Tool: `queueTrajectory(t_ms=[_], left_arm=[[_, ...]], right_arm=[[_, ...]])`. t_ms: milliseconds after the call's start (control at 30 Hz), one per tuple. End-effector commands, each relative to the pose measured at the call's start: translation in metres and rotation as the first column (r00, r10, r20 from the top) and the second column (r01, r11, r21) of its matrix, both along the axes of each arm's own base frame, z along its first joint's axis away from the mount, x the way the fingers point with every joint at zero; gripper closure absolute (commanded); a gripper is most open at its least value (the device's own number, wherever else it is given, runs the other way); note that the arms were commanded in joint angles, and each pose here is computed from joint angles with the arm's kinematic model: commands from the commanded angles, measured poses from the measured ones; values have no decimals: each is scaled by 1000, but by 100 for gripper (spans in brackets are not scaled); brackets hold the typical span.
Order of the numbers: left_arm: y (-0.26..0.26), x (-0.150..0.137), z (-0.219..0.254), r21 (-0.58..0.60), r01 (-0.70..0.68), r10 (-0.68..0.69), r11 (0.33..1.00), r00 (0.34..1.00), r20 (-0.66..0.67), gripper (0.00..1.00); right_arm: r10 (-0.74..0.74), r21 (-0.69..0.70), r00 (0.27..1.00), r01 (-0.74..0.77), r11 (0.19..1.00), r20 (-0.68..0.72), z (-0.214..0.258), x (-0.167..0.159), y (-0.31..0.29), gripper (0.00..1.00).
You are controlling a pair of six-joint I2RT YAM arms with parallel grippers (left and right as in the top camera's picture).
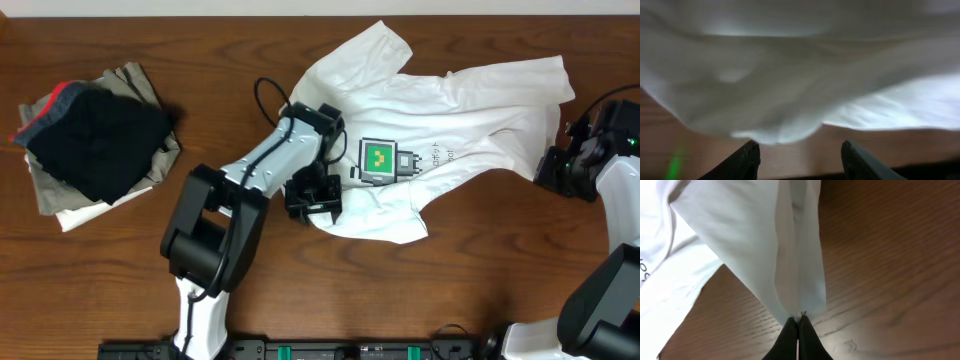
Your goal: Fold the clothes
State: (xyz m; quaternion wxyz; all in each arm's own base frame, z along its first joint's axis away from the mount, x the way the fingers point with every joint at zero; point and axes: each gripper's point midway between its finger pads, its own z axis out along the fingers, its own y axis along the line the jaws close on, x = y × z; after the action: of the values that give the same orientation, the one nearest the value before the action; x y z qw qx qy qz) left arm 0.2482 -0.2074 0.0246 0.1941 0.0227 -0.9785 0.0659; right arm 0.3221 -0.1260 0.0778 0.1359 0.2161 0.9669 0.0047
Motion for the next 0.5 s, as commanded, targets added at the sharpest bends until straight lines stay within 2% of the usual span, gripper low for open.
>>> queueTrajectory(t_ms=[0,167,367,467], left_arm=[[11,-1,-8,81,-34,31,996,999,41,45],[0,11,-31,15,-67,65,998,992,112,45],[-10,16,-35,-47,-71,76,996,989,130,46],[-9,16,-36,-47,-68,74,997,989,131,53]], right_arm=[[-23,1,1000,24,1000,-15,-3,-3,-2,99],[-23,2,1000,24,1000,-17,-3,-3,-2,99],[-23,4,999,23,1000,-22,-3,-4,-2,99],[-23,3,999,23,1000,-22,-3,-4,-2,99]])
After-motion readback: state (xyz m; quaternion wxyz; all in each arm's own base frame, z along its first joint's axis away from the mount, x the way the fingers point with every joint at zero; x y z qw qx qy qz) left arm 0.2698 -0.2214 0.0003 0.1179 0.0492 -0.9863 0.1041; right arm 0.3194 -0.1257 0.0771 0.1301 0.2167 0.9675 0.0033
